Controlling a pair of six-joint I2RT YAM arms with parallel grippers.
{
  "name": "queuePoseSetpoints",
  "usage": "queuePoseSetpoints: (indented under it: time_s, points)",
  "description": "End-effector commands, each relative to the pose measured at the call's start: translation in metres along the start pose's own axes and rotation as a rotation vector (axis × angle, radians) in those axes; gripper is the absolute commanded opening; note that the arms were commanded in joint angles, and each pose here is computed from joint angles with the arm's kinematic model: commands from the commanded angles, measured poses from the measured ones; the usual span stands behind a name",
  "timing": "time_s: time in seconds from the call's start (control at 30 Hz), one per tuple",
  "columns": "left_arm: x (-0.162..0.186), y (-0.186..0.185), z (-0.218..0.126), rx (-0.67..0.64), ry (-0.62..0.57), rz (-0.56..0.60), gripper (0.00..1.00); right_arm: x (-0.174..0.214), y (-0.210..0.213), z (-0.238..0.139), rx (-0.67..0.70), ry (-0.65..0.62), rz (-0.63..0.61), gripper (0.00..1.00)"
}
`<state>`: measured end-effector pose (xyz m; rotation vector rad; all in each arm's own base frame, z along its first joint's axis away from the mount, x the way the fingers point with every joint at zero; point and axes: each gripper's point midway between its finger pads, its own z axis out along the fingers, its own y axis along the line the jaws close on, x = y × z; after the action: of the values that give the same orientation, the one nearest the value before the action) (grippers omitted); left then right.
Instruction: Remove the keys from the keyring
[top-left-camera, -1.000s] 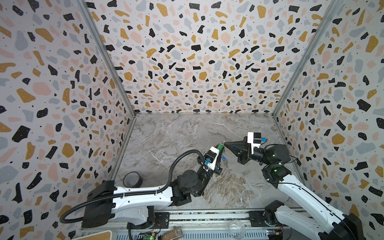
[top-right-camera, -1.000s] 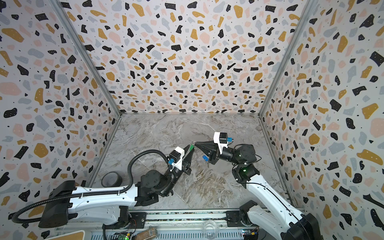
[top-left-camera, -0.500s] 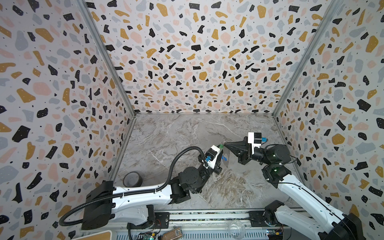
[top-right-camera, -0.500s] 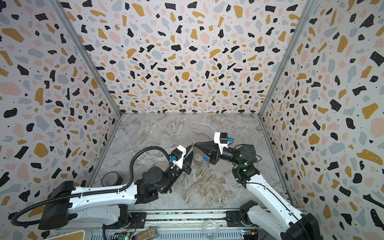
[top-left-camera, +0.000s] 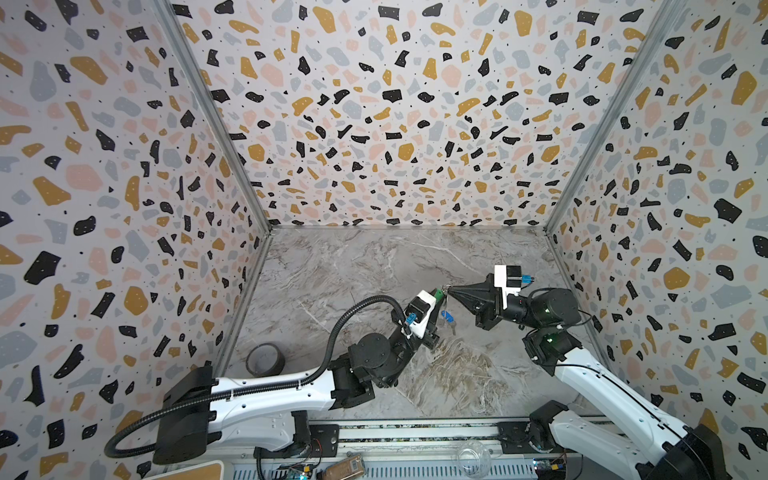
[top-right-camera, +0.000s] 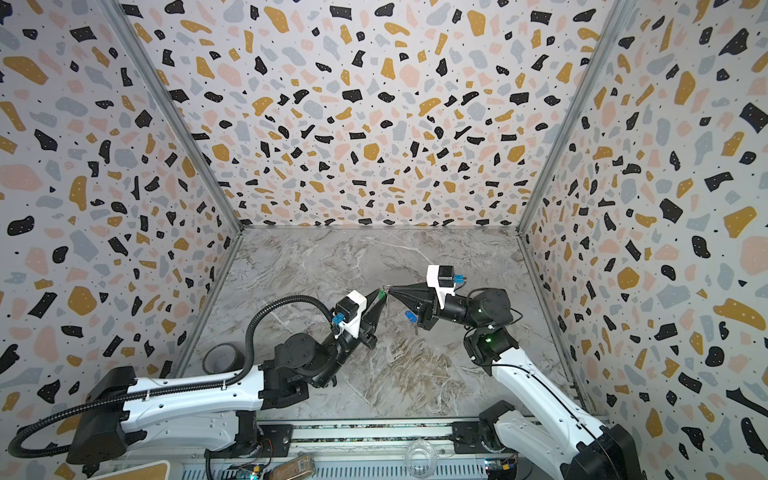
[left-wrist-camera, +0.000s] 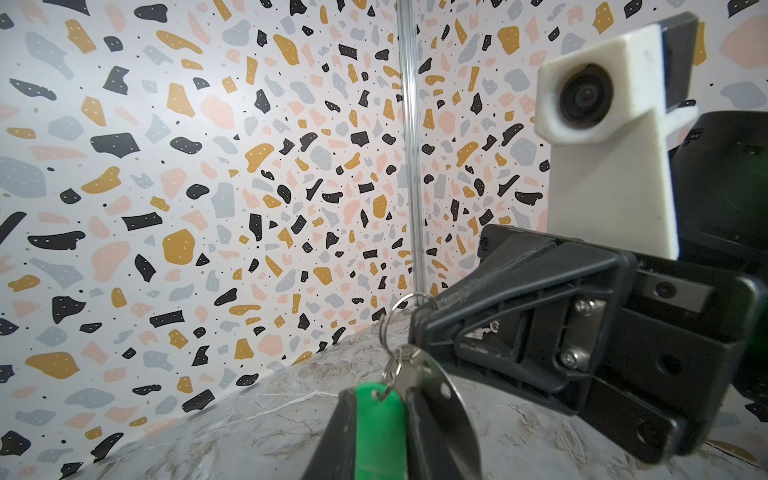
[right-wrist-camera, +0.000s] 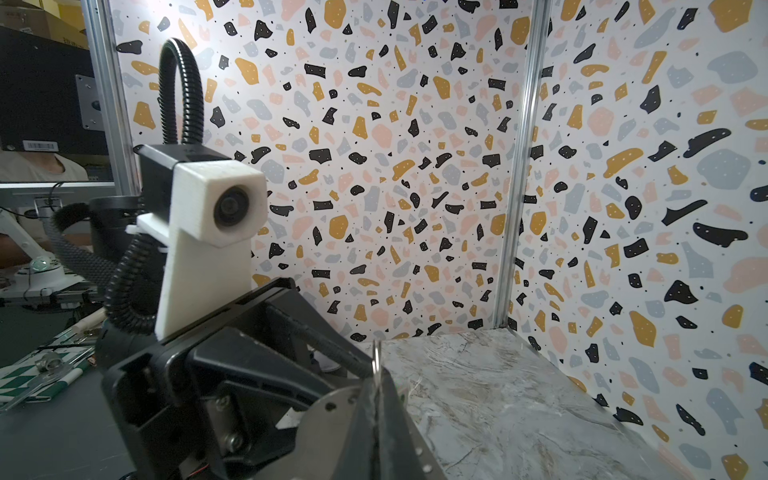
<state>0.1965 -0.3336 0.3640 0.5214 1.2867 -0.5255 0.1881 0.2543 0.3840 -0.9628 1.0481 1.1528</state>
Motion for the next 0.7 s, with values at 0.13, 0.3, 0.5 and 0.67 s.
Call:
queuePoseSetpoints:
  time_s: [0.13,0.3,0.5,0.67]
  points:
    - [-0.017,-0.001,0.001,0.012,-0.040,-0.004,0.23,-0.009,0.004,-0.001,-0.017,-0.027,-0.023,0.00]
    - [-0.020,0.000,0.001,0.010,-0.047,-0.007,0.20,-0.009,0.004,-0.001,-0.018,-0.025,-0.021,0.00]
    - [-0.027,0.002,0.000,0.010,-0.064,-0.018,0.18,-0.007,0.005,-0.001,-0.018,-0.022,-0.020,0.00]
    - [-0.029,0.002,0.000,0.011,-0.070,-0.020,0.29,-0.007,0.005,-0.001,-0.019,-0.022,-0.019,0.00]
